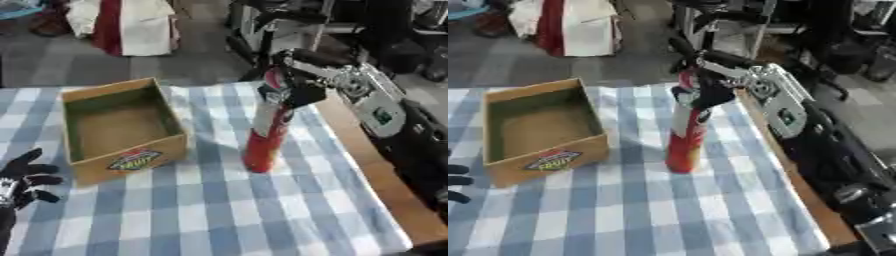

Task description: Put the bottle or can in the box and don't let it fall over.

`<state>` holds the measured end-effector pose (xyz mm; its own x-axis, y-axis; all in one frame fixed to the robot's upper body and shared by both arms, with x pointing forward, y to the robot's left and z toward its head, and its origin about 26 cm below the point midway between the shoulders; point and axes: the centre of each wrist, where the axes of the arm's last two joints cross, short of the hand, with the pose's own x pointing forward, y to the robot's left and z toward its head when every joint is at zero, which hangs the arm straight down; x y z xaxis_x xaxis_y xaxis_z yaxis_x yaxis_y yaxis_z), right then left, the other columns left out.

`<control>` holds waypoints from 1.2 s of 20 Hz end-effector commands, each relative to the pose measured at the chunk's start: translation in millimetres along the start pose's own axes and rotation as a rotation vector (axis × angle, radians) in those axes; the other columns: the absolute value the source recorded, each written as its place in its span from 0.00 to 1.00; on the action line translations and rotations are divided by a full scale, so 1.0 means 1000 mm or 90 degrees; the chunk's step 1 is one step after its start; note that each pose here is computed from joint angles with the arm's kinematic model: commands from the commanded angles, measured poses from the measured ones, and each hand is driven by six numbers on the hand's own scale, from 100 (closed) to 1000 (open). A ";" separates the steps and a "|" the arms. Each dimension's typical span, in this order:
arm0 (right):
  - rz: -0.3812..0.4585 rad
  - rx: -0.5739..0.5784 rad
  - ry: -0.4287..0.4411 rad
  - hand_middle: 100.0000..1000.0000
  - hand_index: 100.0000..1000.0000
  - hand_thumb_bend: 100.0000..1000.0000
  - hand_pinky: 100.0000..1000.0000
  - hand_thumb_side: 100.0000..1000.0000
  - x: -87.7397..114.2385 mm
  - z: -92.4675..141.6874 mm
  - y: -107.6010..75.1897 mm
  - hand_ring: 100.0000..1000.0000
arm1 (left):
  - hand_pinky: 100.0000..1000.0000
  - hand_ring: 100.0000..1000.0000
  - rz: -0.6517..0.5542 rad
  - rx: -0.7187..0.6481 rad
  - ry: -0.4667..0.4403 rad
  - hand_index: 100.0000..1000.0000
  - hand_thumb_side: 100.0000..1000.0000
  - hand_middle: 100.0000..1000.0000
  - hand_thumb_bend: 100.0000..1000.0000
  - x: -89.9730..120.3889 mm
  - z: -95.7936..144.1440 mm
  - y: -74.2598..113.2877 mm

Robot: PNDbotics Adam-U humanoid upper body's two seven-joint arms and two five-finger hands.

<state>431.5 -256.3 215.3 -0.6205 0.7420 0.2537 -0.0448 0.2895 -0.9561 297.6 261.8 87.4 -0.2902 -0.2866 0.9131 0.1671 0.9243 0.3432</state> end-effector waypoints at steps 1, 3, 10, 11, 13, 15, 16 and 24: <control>0.021 -0.102 -0.033 0.15 0.37 0.00 0.00 0.12 0.007 -0.006 -0.017 0.11 | 0.49 0.64 -0.005 0.001 -0.016 0.92 1.00 0.63 0.20 0.007 -0.002 0.003; 0.021 -0.151 -0.054 0.10 0.33 0.00 0.00 0.13 0.011 -0.009 -0.022 0.06 | 0.49 0.64 -0.005 0.000 -0.016 0.92 1.00 0.63 0.20 0.006 -0.002 0.003; 0.043 -0.207 -0.110 0.08 0.32 0.00 0.00 0.13 0.031 -0.023 -0.050 0.04 | 0.49 0.64 -0.004 -0.003 -0.018 0.92 1.00 0.63 0.20 0.007 -0.003 0.002; 0.047 -0.210 -0.115 0.08 0.32 0.00 0.00 0.13 0.034 -0.025 -0.054 0.04 | 0.49 0.64 -0.003 -0.004 -0.018 0.92 1.00 0.63 0.20 0.007 -0.003 0.002; 0.053 -0.217 -0.124 0.08 0.32 0.00 0.00 0.14 0.039 -0.031 -0.063 0.04 | 0.49 0.64 -0.002 -0.006 -0.021 0.92 1.00 0.63 0.20 0.008 -0.004 0.001; 0.054 -0.227 -0.131 0.08 0.32 0.00 0.00 0.13 0.043 -0.037 -0.068 0.04 | 0.49 0.64 -0.001 -0.009 -0.026 0.92 1.00 0.63 0.20 0.010 -0.006 0.000; 0.053 -0.233 -0.132 0.08 0.32 0.00 0.00 0.13 0.045 -0.040 -0.070 0.04 | 0.49 0.64 0.000 -0.011 -0.029 0.92 1.00 0.63 0.20 0.011 -0.007 0.000; 0.027 -0.270 -0.103 0.10 0.34 0.00 0.00 0.18 0.041 -0.062 -0.058 0.07 | 0.49 0.64 0.011 -0.034 -0.060 0.92 1.00 0.63 0.20 0.021 -0.018 -0.006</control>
<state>456.0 -203.0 276.3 -0.7350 0.6552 0.1746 0.2462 0.4978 -0.8316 306.1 249.6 99.1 -0.3380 -0.2557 0.9058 0.2137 0.9164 0.3385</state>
